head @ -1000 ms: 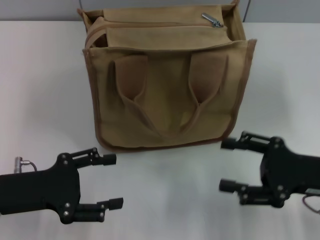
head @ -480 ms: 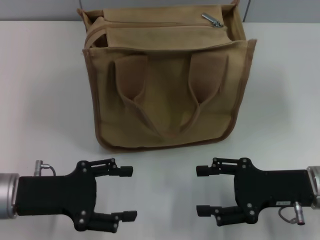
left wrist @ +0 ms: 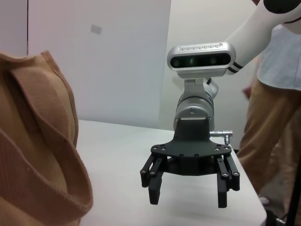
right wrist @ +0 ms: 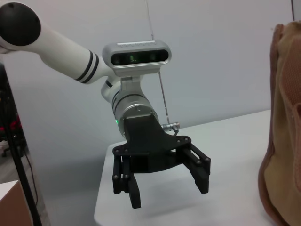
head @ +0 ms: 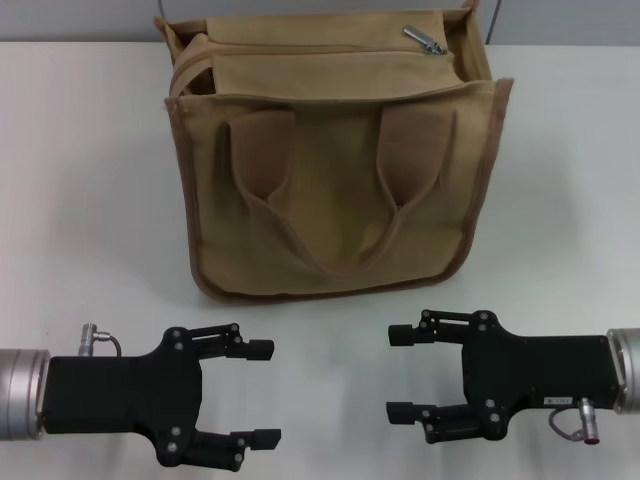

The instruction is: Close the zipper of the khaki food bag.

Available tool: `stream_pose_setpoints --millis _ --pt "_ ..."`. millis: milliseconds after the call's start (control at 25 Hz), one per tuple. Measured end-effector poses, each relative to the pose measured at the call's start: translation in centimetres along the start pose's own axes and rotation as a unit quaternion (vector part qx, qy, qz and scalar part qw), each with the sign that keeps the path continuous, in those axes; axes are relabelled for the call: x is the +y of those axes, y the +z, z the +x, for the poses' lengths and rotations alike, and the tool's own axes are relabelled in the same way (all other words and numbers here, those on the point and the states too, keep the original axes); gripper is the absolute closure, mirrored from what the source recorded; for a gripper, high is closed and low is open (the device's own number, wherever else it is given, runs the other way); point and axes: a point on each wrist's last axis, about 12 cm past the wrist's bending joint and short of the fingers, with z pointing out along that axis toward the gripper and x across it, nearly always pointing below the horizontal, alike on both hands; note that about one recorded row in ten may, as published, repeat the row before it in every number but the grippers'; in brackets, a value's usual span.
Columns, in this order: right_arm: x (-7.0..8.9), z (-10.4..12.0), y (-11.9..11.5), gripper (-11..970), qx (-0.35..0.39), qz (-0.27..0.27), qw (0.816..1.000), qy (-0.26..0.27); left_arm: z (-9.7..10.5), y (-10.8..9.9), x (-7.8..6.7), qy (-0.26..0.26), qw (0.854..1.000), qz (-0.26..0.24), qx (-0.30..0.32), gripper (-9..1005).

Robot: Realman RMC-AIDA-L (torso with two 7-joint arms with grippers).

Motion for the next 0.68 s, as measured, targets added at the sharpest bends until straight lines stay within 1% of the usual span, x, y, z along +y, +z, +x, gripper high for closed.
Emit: stream_pose_setpoints --millis 120,360,680 --pt "-0.07 -0.05 0.21 176 -0.003 0.002 1.0 -0.002 0.17 0.08 -0.07 0.008 1.0 -0.003 0.0 164" --pt "-0.51 -0.38 0.42 176 -0.011 0.012 1.0 -0.01 0.2 0.11 -0.07 0.008 1.0 -0.004 -0.002 164" --pt "-0.63 -0.56 0.5 176 -0.018 0.017 0.999 -0.022 0.13 0.09 0.03 0.009 1.0 -0.006 -0.003 164"
